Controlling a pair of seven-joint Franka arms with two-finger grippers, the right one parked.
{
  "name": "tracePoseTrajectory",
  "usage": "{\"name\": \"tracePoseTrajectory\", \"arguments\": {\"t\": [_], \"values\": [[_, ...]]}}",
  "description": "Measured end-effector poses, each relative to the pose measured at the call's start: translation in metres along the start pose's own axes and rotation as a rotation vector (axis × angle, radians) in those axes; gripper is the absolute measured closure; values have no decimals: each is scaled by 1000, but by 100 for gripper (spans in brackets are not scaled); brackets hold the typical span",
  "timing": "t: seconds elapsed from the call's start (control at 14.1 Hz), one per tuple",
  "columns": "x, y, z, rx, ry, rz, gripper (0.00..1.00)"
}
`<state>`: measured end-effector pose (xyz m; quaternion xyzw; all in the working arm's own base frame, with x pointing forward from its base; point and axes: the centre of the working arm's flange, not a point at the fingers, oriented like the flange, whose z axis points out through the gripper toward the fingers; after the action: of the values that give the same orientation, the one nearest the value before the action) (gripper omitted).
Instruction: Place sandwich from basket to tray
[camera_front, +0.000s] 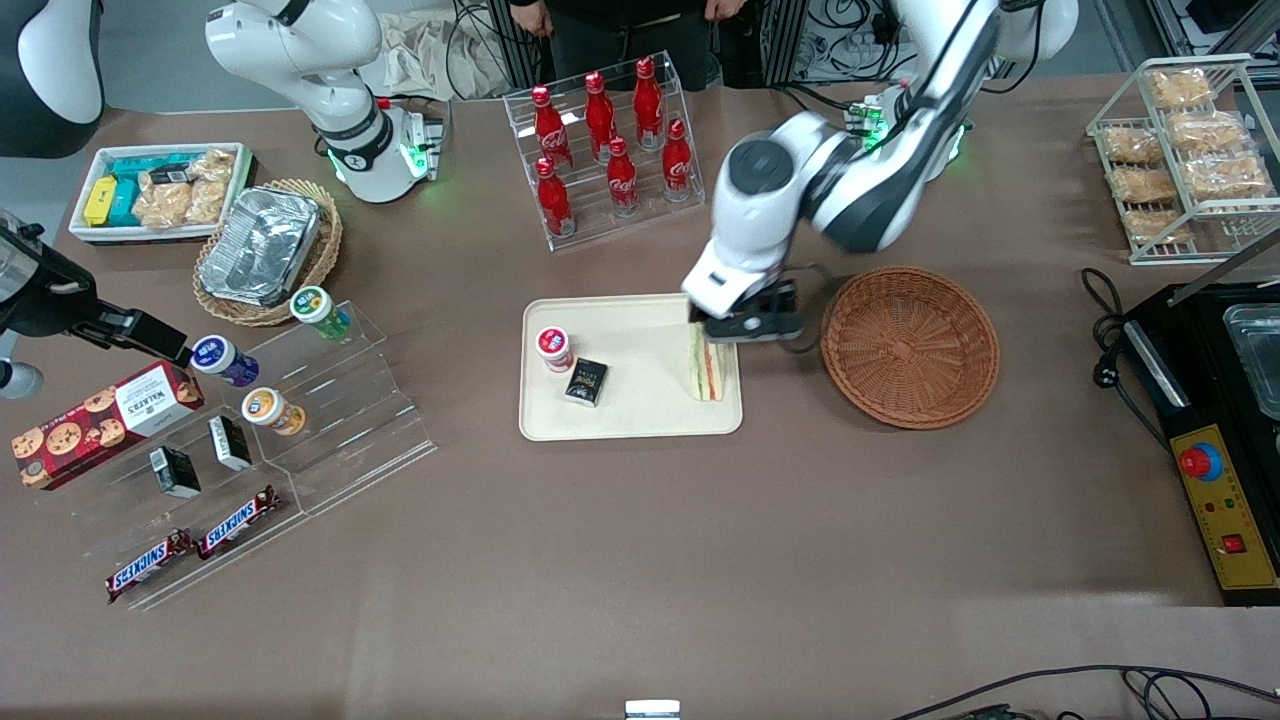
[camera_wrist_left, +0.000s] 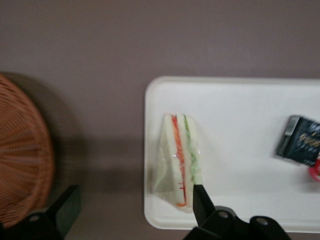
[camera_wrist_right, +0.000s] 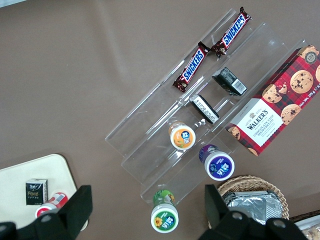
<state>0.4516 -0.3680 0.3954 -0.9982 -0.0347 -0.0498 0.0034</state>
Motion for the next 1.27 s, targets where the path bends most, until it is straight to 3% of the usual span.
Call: {"name": "tracePoseTrajectory", "arguments": {"t": [0.14,0.21,0.64,0.92,1.06,1.27], "values": [[19,-37,-49,4,42,-26,0],[29,-60,-68,14,46,-43,0],[77,-146,-134,33,19,-12,0],[82,-205,-155,14,-63,76,0],[81,-221,-164,19,-69,94,0],[83,-237,-178,23,-42,111,0]]}}
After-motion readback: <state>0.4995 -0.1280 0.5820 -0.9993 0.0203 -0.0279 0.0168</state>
